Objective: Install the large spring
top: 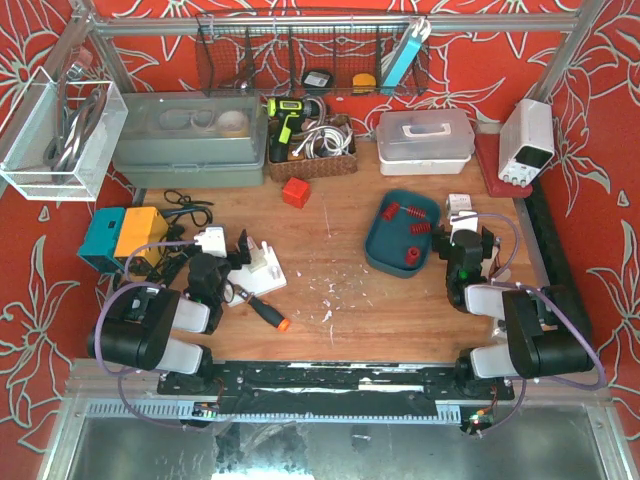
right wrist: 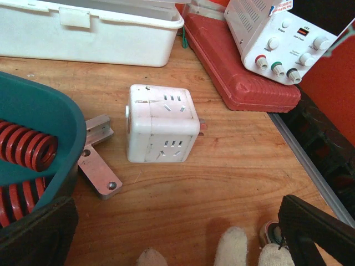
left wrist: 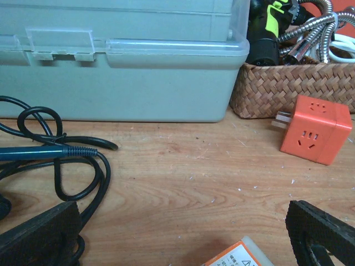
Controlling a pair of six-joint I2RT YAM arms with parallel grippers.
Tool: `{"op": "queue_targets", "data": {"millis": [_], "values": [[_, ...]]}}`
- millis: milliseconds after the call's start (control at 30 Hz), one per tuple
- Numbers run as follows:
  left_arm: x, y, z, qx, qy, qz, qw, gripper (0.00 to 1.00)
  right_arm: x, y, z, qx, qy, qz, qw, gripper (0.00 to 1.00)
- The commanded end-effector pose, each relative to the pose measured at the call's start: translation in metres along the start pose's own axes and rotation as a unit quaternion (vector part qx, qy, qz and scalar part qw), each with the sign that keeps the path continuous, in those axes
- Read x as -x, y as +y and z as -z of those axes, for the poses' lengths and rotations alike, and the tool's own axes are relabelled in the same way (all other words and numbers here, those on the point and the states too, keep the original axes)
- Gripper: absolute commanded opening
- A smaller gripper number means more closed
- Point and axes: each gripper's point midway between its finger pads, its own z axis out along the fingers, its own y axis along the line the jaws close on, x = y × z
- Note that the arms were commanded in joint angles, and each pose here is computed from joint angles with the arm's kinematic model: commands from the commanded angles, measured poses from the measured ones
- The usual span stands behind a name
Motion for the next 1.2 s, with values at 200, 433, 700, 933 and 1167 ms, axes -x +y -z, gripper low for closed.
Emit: {"op": "queue_targets", "data": {"millis": [200, 433, 700, 933, 1167], "values": [[0.008, 0.004, 0.001, 0.009, -0.017, 0.002, 1.000, 1.00, 0.004, 0.000, -0.001, 0.001, -0.003, -0.006, 1.000, 0.99], [0.012, 0.006, 0.000, 0.016, -0.023, 0.004, 1.000, 1.00, 0.019, 0.002, 0.003, 0.012, -0.011, 0.005, 1.000, 0.99], [0.064, 0.009, -0.031, 0.075, 0.098, 0.084, 0.989, 1.00, 0.099, -0.004, 0.036, 0.058, -0.018, -0.103, 0.993, 0.99], [0.113, -0.034, -0.034, 0.008, 0.200, 0.225, 0.954, 1.00, 0.099, -0.027, 0.060, 0.003, 0.161, -0.151, 0.975, 0.99], [0.105, -0.059, -0.004, -0.097, 0.211, 0.308, 0.923, 1.00, 0.095, 0.019, 0.066, 0.123, 0.201, -0.222, 0.946, 0.99]]}}
